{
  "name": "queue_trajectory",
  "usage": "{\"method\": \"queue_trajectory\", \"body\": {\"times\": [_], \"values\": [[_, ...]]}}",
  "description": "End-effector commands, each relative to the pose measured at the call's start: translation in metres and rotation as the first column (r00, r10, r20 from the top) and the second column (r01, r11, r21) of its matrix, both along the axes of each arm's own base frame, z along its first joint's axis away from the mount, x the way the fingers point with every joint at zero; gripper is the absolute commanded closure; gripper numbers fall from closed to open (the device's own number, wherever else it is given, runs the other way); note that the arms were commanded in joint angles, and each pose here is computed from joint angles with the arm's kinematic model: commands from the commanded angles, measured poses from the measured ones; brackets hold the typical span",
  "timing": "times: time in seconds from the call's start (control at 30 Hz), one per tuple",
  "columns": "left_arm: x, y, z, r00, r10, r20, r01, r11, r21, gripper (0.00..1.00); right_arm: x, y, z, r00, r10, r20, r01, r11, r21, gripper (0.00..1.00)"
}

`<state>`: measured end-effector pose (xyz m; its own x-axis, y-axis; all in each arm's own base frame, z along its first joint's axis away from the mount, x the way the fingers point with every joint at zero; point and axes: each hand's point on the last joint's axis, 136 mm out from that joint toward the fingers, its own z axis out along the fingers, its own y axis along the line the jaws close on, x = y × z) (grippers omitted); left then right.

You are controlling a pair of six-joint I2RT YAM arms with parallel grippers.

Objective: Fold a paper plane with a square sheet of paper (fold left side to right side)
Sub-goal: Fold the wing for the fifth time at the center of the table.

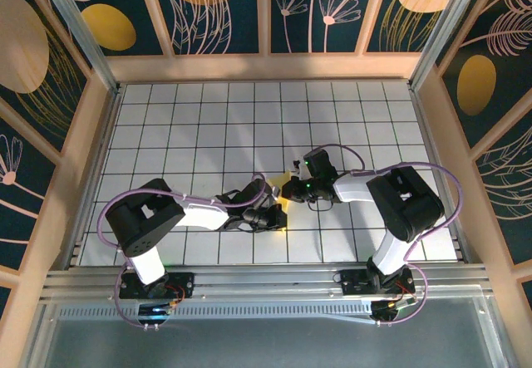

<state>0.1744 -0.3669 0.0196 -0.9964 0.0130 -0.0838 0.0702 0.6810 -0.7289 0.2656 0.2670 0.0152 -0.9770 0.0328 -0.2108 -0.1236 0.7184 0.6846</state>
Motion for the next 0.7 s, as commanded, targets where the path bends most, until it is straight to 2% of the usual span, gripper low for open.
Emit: {"method": "queue_trajectory", "body": {"times": [0.0,0.47,0.67], "values": [[-0.007,0.004,-0.010,0.999,-0.007,-0.036,0.007,1.000,0.008,1.00,-0.032,-0.026,-0.047,0.990,-0.028,-0.136,0.003,0.983,-0.181,1.00],[-0.010,0.003,-0.012,0.999,-0.015,-0.042,0.015,1.000,0.007,1.00,-0.032,-0.027,-0.048,0.990,-0.030,-0.139,0.004,0.982,-0.187,1.00],[-0.015,0.008,-0.020,0.998,-0.016,-0.053,0.018,0.999,0.043,1.00,-0.032,-0.028,-0.049,0.989,-0.033,-0.141,0.005,0.981,-0.195,1.00]]}}
